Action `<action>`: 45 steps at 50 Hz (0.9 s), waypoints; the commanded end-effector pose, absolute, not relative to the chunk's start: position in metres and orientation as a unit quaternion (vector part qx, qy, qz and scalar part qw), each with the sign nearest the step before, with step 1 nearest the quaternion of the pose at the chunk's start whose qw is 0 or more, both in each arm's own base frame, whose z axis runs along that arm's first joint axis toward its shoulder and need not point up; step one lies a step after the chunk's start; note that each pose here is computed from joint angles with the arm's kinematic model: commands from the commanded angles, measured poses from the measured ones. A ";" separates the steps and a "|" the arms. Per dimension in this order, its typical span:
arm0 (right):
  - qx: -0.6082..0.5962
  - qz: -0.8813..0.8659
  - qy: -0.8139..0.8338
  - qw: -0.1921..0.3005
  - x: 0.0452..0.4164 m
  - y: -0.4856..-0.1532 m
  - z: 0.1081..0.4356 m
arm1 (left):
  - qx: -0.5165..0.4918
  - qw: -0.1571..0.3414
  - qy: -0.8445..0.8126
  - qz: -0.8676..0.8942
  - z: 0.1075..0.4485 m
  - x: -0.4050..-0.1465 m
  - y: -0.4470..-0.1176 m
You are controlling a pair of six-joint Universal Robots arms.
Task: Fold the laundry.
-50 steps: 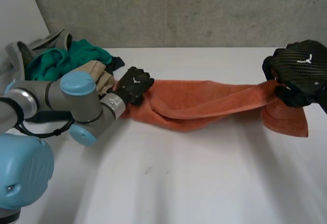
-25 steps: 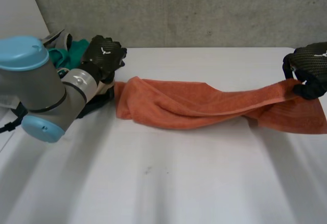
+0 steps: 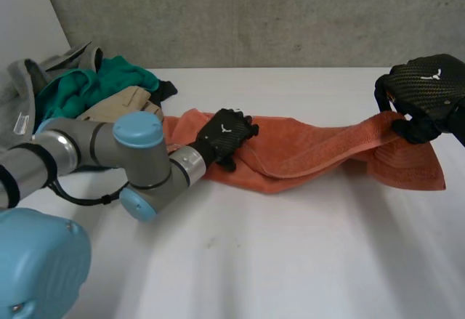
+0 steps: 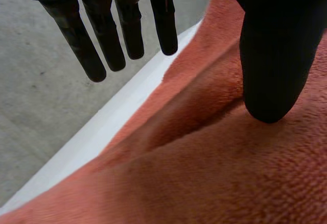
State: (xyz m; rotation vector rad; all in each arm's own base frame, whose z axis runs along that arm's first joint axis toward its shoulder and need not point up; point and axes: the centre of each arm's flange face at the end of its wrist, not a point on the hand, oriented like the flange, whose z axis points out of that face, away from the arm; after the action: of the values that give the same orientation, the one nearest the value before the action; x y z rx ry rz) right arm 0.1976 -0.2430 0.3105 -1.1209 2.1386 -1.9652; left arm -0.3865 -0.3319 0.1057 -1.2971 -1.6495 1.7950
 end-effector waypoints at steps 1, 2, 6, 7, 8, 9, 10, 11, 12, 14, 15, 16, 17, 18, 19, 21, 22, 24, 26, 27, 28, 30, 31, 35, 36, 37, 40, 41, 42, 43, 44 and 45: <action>-0.357 -0.637 0.684 0.012 0.197 -0.245 0.315 | -0.465 0.191 -0.586 0.635 0.098 -0.390 -0.332; -0.356 -0.638 0.683 0.012 0.197 -0.245 0.316 | -0.465 0.192 -0.585 0.636 0.098 -0.391 -0.332; -0.356 -0.639 0.682 0.011 0.197 -0.245 0.316 | -0.461 0.188 -0.578 0.646 0.104 -0.395 -0.334; -0.355 -0.639 0.682 0.010 0.196 -0.245 0.316 | -0.460 0.186 -0.577 0.649 0.106 -0.395 -0.335; -0.355 -0.638 0.683 0.009 0.196 -0.246 0.316 | -0.457 0.183 -0.576 0.652 0.108 -0.395 -0.336; -0.353 -0.639 0.683 0.007 0.195 -0.247 0.316 | -0.452 0.174 -0.580 0.656 0.110 -0.394 -0.337; -0.353 -0.638 0.685 0.007 0.194 -0.247 0.316 | -0.448 0.168 -0.581 0.659 0.112 -0.393 -0.338; -0.353 -0.638 0.684 0.007 0.194 -0.247 0.316 | -0.443 0.161 -0.583 0.662 0.116 -0.392 -0.339; -0.353 -0.637 0.685 0.005 0.194 -0.247 0.316 | -0.437 0.152 -0.583 0.668 0.122 -0.391 -0.341; -0.352 -0.637 0.686 0.002 0.193 -0.248 0.316 | -0.416 0.124 -0.586 0.684 0.145 -0.384 -0.343; -0.352 -0.635 0.688 0.001 0.193 -0.249 0.315 | -0.410 0.115 -0.589 0.686 0.151 -0.379 -0.343; -0.352 -0.634 0.689 0.000 0.193 -0.250 0.314 | -0.405 0.106 -0.593 0.688 0.156 -0.374 -0.344; -0.353 -0.628 0.694 0.000 0.193 -0.250 0.312 | -0.397 0.096 -0.600 0.688 0.166 -0.366 -0.339; -0.354 -0.624 0.697 0.000 0.193 -0.249 0.311 | -0.395 0.092 -0.603 0.687 0.170 -0.362 -0.335; -0.355 -0.619 0.701 0.000 0.192 -0.249 0.310 | -0.393 0.090 -0.605 0.686 0.175 -0.358 -0.331; -0.359 -0.589 0.724 0.005 0.191 -0.252 0.298 | -0.389 0.084 -0.607 0.688 0.195 -0.343 -0.316; -0.361 -0.579 0.731 0.006 0.191 -0.253 0.293 | -0.386 0.082 -0.606 0.690 0.203 -0.338 -0.311; -0.366 -0.561 0.743 0.004 0.190 -0.257 0.284 | -0.381 0.076 -0.608 0.692 0.219 -0.322 -0.295; -0.378 -0.533 0.757 0.000 0.188 -0.259 0.271 | -0.380 0.073 -0.611 0.691 0.224 -0.313 -0.284; -0.383 -0.523 0.761 -0.003 0.188 -0.259 0.266 | -0.380 0.072 -0.612 0.689 0.225 -0.309 -0.279; -0.391 -0.505 0.769 -0.011 0.187 -0.259 0.257 | -0.384 0.074 -0.619 0.682 0.222 -0.305 -0.268; -0.399 -0.486 0.777 -0.019 0.186 -0.260 0.247 | -0.389 0.075 -0.626 0.672 0.216 -0.301 -0.258; -0.404 -0.476 0.781 -0.024 0.186 -0.262 0.241 | -0.392 0.074 -0.630 0.666 0.211 -0.301 -0.255; -0.410 -0.448 0.793 -0.047 0.184 -0.275 0.222 | -0.406 0.065 -0.648 0.641 0.178 -0.302 -0.259; -0.407 -0.447 0.794 -0.060 0.184 -0.284 0.219 | -0.411 0.056 -0.649 0.638 0.163 -0.305 -0.268; -0.405 -0.451 0.793 -0.066 0.185 -0.289 0.219 | -0.413 0.048 -0.644 0.642 0.159 -0.308 -0.275; -0.405 -0.483 0.772 -0.079 0.197 -0.308 0.223 | -0.415 0.007 -0.601 0.683 0.164 -0.325 -0.306; -0.406 -0.499 0.761 -0.082 0.202 -0.314 0.227 | -0.415 -0.004 -0.585 0.697 0.170 -0.331 -0.313; -0.406 -0.516 0.750 -0.086 0.207 -0.320 0.233 | -0.412 -0.014 -0.568 0.712 0.178 -0.336 -0.321; -0.401 -0.555 0.723 -0.095 0.215 -0.333 0.247 | -0.396 -0.037 -0.524 0.753 0.202 -0.347 -0.339; -0.396 -0.576 0.707 -0.102 0.218 -0.339 0.255 | -0.386 -0.045 -0.504 0.771 0.214 -0.352 -0.346; -0.390 -0.601 0.689 -0.109 0.221 -0.346 0.265 | -0.371 -0.053 -0.480 0.793 0.229 -0.355 -0.354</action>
State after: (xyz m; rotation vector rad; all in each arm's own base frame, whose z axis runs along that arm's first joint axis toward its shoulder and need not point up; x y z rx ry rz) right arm 0.1967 -0.3072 0.2256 -1.3489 2.5437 -1.6099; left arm -0.3227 -0.3001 0.1726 -1.2849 -1.8702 2.1302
